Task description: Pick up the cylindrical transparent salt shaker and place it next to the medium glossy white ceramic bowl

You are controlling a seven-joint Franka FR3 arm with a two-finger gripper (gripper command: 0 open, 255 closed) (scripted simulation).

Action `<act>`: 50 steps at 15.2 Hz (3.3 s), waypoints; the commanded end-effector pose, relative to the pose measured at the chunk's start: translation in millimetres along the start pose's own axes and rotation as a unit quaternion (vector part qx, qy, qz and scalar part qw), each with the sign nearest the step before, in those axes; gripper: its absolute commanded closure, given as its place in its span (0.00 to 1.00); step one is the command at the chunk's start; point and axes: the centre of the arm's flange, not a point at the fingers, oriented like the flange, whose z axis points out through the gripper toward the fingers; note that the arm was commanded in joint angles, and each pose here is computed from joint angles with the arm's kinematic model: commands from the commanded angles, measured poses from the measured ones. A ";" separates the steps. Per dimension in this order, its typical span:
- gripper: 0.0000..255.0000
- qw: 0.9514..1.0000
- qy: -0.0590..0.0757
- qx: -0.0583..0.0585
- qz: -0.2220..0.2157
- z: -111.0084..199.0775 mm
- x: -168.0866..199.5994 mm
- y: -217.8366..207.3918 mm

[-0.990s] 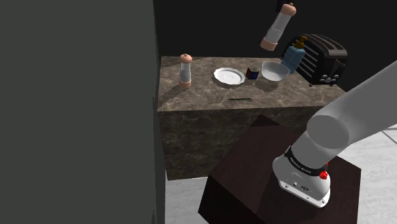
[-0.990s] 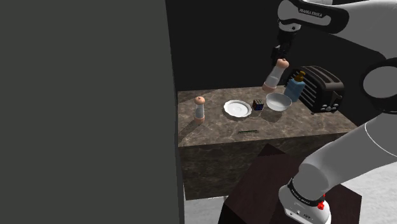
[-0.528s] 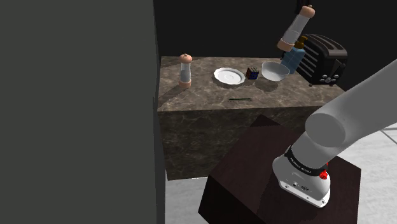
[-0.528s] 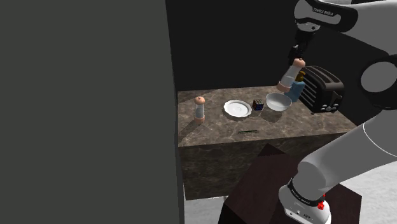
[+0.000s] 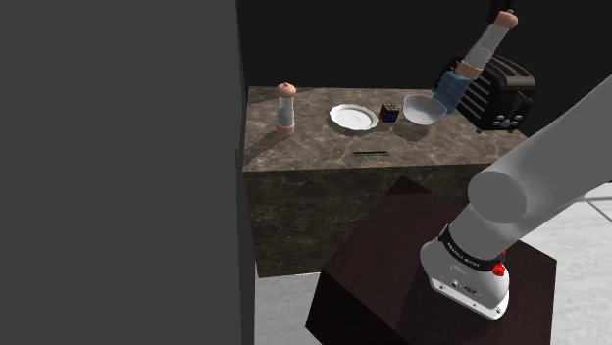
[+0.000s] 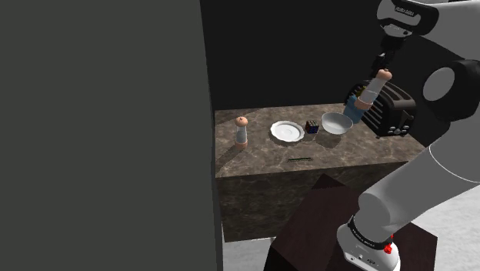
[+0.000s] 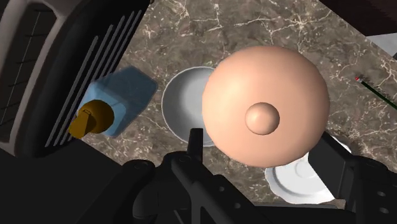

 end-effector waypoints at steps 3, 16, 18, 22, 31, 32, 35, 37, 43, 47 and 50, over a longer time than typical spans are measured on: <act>1.00 1.000 0.000 0.000 -0.001 12.1 -19.3 25.6; 1.00 1.000 0.000 0.000 -0.001 80.4 -22.1 19.4; 1.00 1.000 0.000 0.000 -0.001 90.9 -22.5 18.4; 1.00 1.000 0.000 0.000 -0.001 111.9 -23.3 16.5; 1.00 1.000 0.000 0.000 -0.001 159.2 -25.2 12.2; 1.00 1.000 0.000 0.000 -0.001 164.5 -25.4 11.7; 1.00 1.000 0.000 0.000 -0.001 180.2 -26.0 10.2; 1.00 1.000 0.000 0.000 -0.001 190.7 -26.5 9.3; 1.00 1.000 0.000 0.000 -0.001 222.2 -27.7 6.4; 1.00 1.000 0.000 0.000 -0.001 243.3 -28.6 4.5; 1.00 1.000 0.000 0.000 -0.001 252.0 -28.9 3.7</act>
